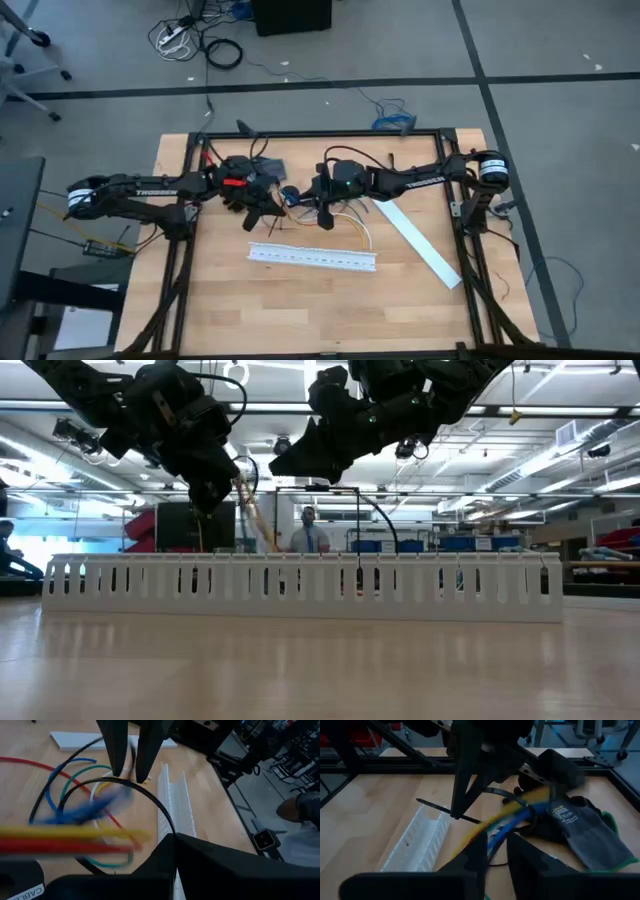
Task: Ziptie cables
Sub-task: Wrap the cable wires with the black zip tie
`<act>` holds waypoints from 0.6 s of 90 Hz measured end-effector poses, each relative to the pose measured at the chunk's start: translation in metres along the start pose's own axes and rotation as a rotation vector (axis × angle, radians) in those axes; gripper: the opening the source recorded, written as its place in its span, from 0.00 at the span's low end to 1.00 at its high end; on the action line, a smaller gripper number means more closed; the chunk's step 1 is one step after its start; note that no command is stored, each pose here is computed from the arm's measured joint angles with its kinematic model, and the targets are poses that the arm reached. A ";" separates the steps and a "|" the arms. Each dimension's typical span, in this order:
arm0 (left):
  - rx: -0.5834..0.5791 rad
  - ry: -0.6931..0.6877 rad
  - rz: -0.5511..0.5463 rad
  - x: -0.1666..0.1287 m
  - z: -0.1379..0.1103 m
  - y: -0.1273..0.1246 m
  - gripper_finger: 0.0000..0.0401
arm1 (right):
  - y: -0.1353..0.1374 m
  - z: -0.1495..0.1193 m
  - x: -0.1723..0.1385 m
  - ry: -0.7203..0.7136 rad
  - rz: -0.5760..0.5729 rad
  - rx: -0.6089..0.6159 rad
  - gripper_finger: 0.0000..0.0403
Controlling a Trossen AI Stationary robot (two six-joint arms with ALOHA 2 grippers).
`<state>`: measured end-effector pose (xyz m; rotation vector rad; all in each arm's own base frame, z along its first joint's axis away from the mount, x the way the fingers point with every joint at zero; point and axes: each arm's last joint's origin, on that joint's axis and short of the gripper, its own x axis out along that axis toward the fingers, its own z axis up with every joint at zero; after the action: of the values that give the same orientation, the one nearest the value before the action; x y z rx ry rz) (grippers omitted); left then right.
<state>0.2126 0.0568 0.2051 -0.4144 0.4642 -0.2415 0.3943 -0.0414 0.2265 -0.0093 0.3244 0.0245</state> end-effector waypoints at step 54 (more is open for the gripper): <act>-0.075 0.186 0.161 -0.003 -0.022 0.007 0.00 | 0.004 0.001 0.000 -0.009 0.027 -0.010 0.60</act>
<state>0.2006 0.0563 0.1852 -0.4276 0.6880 -0.1065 0.3948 -0.0375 0.2272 -0.0143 0.3155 0.0529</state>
